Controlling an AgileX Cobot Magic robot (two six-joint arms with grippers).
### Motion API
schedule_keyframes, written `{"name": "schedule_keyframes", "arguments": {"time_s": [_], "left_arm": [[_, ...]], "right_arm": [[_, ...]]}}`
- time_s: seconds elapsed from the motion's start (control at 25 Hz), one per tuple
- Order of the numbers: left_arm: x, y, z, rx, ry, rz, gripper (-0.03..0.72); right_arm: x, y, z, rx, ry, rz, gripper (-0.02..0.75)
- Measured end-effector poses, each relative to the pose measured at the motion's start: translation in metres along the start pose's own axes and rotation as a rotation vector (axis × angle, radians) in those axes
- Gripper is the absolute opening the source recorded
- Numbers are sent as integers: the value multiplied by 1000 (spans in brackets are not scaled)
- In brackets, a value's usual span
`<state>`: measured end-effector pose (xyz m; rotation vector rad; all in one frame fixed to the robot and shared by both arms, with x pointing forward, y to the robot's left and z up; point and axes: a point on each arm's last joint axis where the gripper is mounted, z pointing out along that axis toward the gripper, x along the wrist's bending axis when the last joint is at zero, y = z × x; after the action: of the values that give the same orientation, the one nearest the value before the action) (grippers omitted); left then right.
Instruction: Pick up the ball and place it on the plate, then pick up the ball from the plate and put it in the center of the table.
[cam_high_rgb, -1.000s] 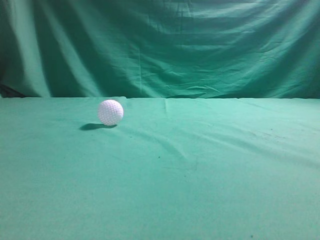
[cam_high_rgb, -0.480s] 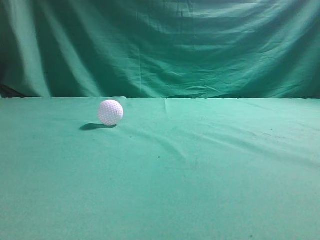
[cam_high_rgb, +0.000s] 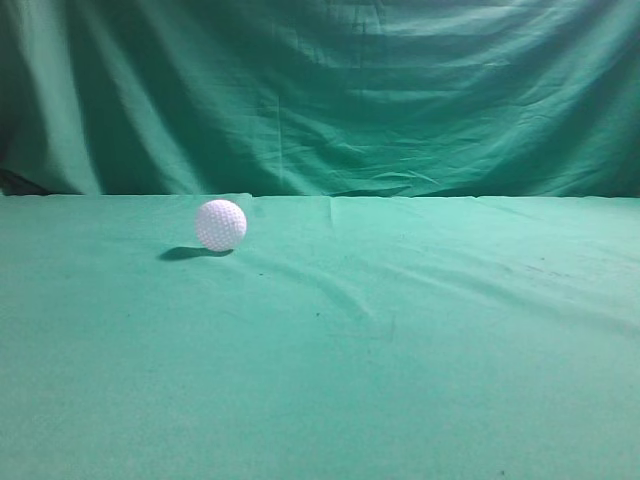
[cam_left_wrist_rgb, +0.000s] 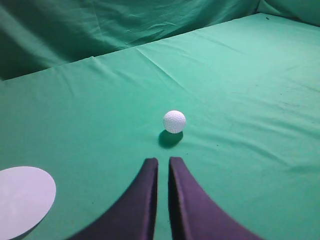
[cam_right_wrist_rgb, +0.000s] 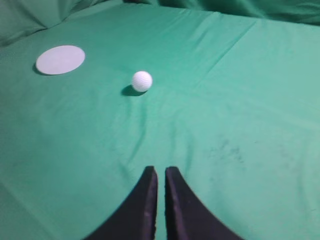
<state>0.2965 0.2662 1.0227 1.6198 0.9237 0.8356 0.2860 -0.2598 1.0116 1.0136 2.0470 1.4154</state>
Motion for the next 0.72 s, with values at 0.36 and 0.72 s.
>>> {"name": "schedule_keyframes", "arguments": {"time_s": [0.36, 0.72], "left_arm": [[0, 0, 0, 0, 0, 0, 57], [0, 0, 0, 0, 0, 0, 57]], "right_arm": [[-20, -37, 3, -159, -313, 98, 48], [-31, -60, 7, -153, -527, 199, 48]]}}
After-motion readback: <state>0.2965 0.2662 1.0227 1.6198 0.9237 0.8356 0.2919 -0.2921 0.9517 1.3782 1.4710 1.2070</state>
